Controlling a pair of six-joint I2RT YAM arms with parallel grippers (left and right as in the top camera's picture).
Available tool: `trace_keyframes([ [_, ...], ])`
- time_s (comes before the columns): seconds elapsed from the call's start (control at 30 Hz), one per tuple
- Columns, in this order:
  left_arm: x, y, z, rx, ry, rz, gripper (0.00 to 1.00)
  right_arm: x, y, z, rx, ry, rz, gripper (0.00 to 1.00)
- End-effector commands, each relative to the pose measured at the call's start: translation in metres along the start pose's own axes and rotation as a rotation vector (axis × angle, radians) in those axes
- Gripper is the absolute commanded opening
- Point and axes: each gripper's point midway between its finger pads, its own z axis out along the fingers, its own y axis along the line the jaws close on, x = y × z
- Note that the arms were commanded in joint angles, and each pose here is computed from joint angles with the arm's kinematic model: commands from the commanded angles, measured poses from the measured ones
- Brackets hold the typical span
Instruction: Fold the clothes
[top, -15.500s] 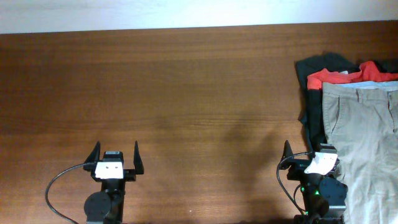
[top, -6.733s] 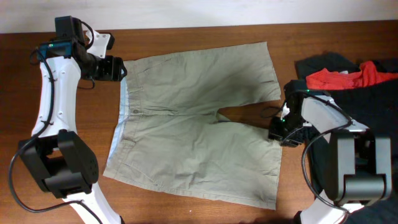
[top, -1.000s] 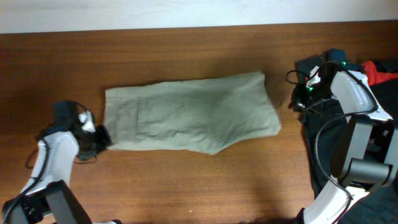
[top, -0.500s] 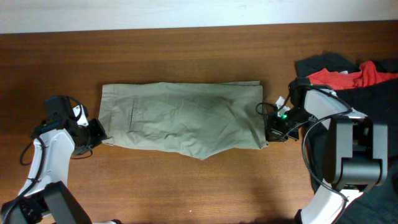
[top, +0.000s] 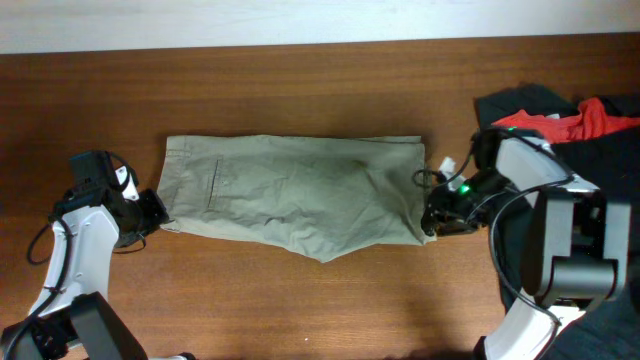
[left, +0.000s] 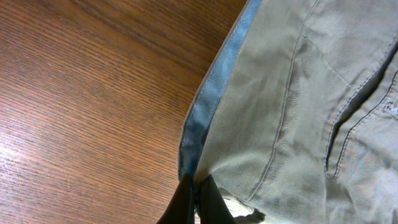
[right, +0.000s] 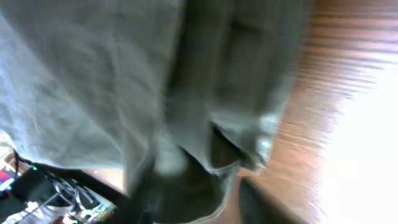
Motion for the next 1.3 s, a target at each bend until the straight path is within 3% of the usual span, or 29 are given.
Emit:
trace_keyframes([
  [0.0,-0.009,0.001,-0.004,-0.011,-0.025,0.011,0.01,-0.002,-0.001,-0.003,0.031,-0.029,-0.001,0.12],
  [0.03,-0.009,0.001,-0.004,-0.011,-0.025,0.011,0.01,-0.005,-0.004,-0.005,0.028,-0.046,0.007,0.04],
  [0.17,-0.009,0.002,-0.004,-0.011,-0.025,0.011,0.01,-0.012,-0.025,-0.018,0.047,-0.094,0.129,0.04],
  [0.23,-0.009,0.002,-0.004,-0.011,-0.025,0.011,0.01,-0.014,-0.034,-0.028,0.014,-0.12,0.202,0.24],
  [0.27,-0.009,0.002,-0.004,-0.011,-0.025,0.011,0.01,-0.013,-0.026,-0.034,-0.068,-0.129,0.144,0.38],
  [0.4,-0.009,0.002,-0.004,-0.011,-0.026,0.011,0.01,0.001,0.008,-0.039,-0.227,-0.108,-0.042,0.52],
  [0.47,-0.009,0.002,-0.004,-0.011,-0.025,0.012,0.01,0.004,0.019,-0.032,-0.216,-0.078,-0.096,0.51],
  [0.6,-0.009,0.002,-0.004,-0.011,-0.026,0.011,0.02,0.003,0.017,-0.018,-0.093,-0.042,-0.114,0.31],
  [0.63,-0.009,0.002,-0.004,-0.012,-0.026,0.012,0.02,-0.001,0.011,-0.014,-0.033,-0.048,-0.087,0.16],
  [0.67,-0.01,0.002,-0.004,-0.012,-0.027,0.012,0.02,-0.004,0.004,-0.013,0.012,-0.053,-0.064,0.08],
  [0.83,-0.008,0.013,-0.005,-0.077,-0.023,0.009,0.0,-0.004,-0.043,-0.029,0.152,-0.087,0.198,0.04],
  [0.87,-0.008,0.014,-0.005,-0.08,-0.023,0.009,0.0,0.002,-0.047,-0.032,0.144,-0.074,0.226,0.07],
  [0.93,-0.008,0.013,-0.005,-0.079,-0.023,0.009,0.0,0.007,-0.055,-0.038,0.138,-0.065,0.261,0.39],
  [1.0,-0.008,0.013,-0.005,-0.075,-0.023,0.01,0.01,-0.009,-0.049,-0.051,0.083,-0.13,0.235,0.42],
  [1.03,-0.008,0.011,-0.005,-0.063,-0.021,0.01,0.08,-0.026,-0.036,-0.062,0.013,-0.195,0.168,0.45],
  [1.13,-0.007,0.006,-0.004,-0.034,-0.018,0.01,0.48,-0.081,-0.009,-0.086,-0.101,-0.416,0.021,0.48],
  [1.2,-0.007,0.005,-0.004,-0.031,-0.018,0.01,0.54,-0.105,-0.002,-0.087,-0.096,-0.488,-0.01,0.4],
  [1.27,-0.01,-0.001,-0.004,0.004,-0.027,0.012,0.57,-0.133,0.013,-0.082,-0.086,-0.558,-0.074,0.4],
])
